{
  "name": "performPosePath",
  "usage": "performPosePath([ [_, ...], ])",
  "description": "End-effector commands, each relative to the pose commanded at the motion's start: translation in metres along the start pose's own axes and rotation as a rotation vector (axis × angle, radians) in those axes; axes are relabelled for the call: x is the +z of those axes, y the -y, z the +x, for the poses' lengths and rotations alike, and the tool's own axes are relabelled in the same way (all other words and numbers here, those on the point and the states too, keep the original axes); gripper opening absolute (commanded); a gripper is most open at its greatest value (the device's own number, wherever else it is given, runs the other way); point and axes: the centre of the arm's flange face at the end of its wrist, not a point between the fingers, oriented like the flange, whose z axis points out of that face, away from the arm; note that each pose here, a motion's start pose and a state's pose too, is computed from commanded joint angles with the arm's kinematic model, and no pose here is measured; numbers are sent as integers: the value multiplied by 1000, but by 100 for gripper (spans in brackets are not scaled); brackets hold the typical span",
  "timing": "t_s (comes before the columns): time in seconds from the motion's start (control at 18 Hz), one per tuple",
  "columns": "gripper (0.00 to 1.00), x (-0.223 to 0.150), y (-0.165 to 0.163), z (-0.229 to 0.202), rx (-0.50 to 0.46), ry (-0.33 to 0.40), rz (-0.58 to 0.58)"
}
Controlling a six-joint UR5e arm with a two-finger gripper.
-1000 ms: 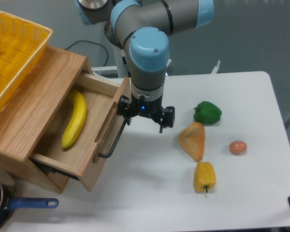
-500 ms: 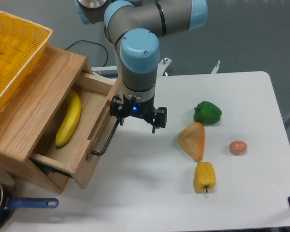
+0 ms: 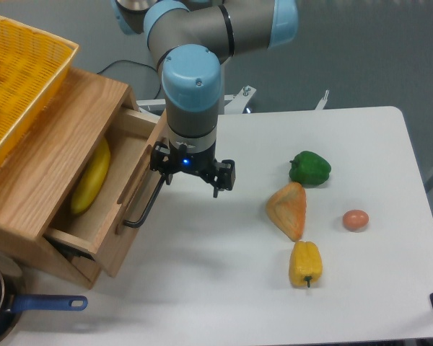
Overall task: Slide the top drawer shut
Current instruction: 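Push the drawer front with the gripper into the wooden cabinet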
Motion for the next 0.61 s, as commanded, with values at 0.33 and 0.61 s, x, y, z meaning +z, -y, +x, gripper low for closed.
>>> performPosePath([
  [0.33, 100, 1, 5, 16, 20, -3, -3],
  [0.61, 100, 2, 7, 22, 17, -4, -3],
])
